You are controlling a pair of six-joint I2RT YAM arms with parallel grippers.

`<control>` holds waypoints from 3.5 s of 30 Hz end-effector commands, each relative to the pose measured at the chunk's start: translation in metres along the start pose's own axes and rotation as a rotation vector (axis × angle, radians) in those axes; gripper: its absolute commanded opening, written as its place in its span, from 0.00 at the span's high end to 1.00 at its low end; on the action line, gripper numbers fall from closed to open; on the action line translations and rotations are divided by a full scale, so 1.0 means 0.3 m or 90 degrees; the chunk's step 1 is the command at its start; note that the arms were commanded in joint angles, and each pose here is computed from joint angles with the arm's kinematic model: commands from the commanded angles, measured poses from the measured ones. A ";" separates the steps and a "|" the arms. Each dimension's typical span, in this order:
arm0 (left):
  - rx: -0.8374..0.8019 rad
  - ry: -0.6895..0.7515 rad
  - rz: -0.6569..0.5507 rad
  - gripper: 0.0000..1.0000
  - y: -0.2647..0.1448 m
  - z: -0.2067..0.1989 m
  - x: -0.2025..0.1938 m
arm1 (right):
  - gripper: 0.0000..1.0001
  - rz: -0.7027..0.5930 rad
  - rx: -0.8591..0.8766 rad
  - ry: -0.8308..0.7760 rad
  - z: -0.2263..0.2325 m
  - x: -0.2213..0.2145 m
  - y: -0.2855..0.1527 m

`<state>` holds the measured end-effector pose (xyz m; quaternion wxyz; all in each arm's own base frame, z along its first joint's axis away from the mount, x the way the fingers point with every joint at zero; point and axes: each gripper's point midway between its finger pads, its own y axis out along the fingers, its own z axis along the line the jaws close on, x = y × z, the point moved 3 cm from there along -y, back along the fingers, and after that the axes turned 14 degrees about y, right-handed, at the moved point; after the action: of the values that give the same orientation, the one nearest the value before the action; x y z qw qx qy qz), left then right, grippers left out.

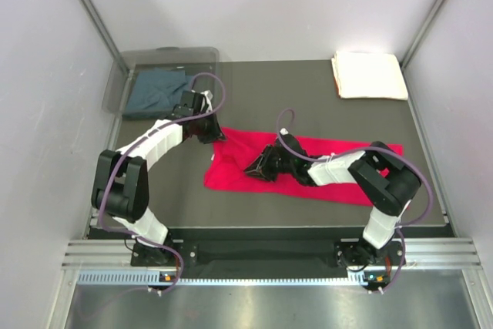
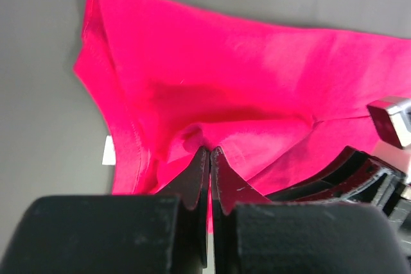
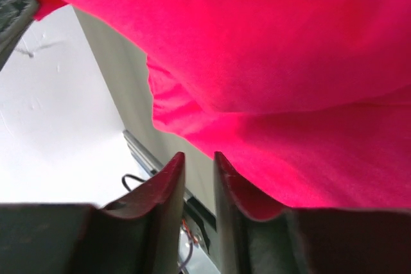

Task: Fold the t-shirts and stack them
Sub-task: Fold the tshirt

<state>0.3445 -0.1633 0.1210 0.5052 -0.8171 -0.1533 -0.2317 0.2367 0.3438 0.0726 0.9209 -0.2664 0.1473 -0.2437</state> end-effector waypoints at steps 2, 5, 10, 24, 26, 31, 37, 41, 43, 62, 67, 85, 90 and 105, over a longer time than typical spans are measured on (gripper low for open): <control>-0.036 0.047 -0.082 1.00 -0.012 -0.043 0.142 | 0.70 -0.033 0.025 0.010 0.048 0.013 0.014; -0.049 0.055 -0.092 1.00 -0.001 -0.051 0.161 | 0.66 -0.036 0.025 0.017 0.050 0.020 0.019; -0.092 0.054 -0.096 1.00 0.023 -0.077 0.170 | 0.66 -0.044 0.019 0.028 0.043 0.030 0.034; -0.125 0.069 -0.128 1.00 0.030 -0.107 0.224 | 0.64 -0.089 0.043 0.088 0.038 0.085 0.048; -0.129 0.064 -0.128 1.00 0.030 -0.109 0.219 | 0.64 -0.100 0.052 0.115 0.033 0.094 0.051; -0.128 0.058 -0.122 1.00 0.028 -0.103 0.189 | 0.63 -0.142 0.083 0.157 0.062 0.130 0.049; -0.126 0.062 -0.120 1.00 0.025 -0.100 0.182 | 0.64 -0.159 0.032 0.165 0.062 0.127 0.070; -0.128 0.060 -0.123 1.00 0.028 -0.102 0.190 | 0.64 -0.185 0.007 0.178 0.047 0.127 0.069; -0.128 0.060 -0.125 1.00 0.031 -0.102 0.192 | 0.61 -0.201 -0.005 0.181 0.042 0.133 0.070; -0.131 0.050 -0.116 1.00 0.032 -0.096 0.154 | 0.74 -0.236 -0.059 0.176 0.058 0.143 0.110; -0.115 0.041 -0.096 1.00 0.033 -0.084 0.137 | 1.00 -0.204 -0.071 0.141 0.062 0.114 0.088; -0.062 -0.048 0.002 1.00 -0.084 -0.055 -0.075 | 0.94 0.044 -0.134 -0.247 -0.011 0.066 -0.039; -0.037 -0.072 0.015 1.00 -0.135 -0.039 -0.155 | 0.94 0.088 -0.156 -0.292 -0.049 0.071 -0.054; -0.024 -0.156 0.051 1.00 -0.186 -0.018 -0.343 | 0.92 0.264 -0.115 -0.327 -0.086 0.089 -0.102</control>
<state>0.2337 -0.1473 0.1072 0.4808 -0.8535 -0.1593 -0.1220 0.2348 0.2941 0.0524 0.9195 -0.3930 0.0057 -0.0007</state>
